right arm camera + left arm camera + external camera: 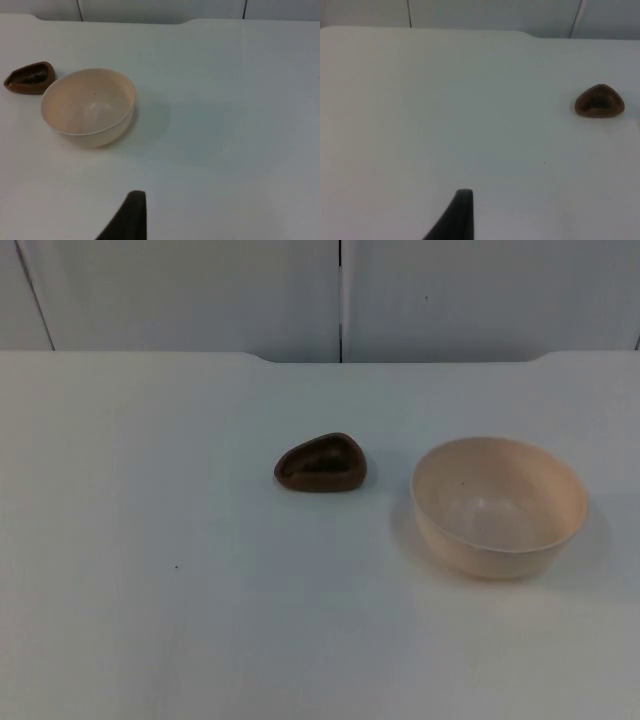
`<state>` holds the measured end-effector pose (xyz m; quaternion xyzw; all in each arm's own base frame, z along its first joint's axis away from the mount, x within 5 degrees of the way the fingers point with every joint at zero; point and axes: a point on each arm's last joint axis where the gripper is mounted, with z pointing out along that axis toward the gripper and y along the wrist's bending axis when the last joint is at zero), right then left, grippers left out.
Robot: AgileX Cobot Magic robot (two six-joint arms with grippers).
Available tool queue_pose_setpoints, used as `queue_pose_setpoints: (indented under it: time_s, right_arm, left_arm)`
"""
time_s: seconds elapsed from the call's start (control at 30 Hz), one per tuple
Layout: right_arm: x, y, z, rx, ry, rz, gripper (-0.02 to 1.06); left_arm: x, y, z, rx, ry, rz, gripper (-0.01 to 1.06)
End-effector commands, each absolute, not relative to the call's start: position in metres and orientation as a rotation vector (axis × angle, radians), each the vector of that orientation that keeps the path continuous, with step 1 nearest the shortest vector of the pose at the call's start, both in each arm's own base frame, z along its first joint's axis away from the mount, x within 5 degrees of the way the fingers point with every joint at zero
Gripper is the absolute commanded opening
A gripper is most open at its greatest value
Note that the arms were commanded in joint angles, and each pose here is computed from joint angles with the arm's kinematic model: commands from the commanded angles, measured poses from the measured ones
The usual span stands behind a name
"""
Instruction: Pick up the bowl with the left hand and pour the coffee beans from the cup into the bowl with the right hand.
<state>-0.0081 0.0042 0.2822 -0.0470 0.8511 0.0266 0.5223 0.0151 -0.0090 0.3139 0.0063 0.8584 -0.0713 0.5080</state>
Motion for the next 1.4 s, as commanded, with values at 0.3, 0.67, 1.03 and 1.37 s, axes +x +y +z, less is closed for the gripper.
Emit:
queue_pose_setpoints:
  time_s: [0.3, 0.67, 1.03, 1.37]
  right_arm:
    - [-0.008, 0.004, 0.28, -0.11, 2.042, 0.057, 1.05]
    - [-0.008, 0.004, 0.28, -0.11, 2.042, 0.057, 1.05]
    - [-0.008, 0.004, 0.28, -0.11, 2.042, 0.057, 1.05]
    - [-0.008, 0.004, 0.28, -0.11, 2.042, 0.057, 1.05]
  left_arm:
    - [0.033, -0.014, 0.32, -0.004, 2.074, -0.241, 1.05]
    - [0.064, -0.026, 0.321, 0.086, 2.134, -0.362, 1.0]
    - [0.112, -0.036, 0.338, 0.197, 2.212, -0.429, 1.0]
    - [0.151, -0.041, 0.343, 0.243, 2.281, -0.475, 1.0]
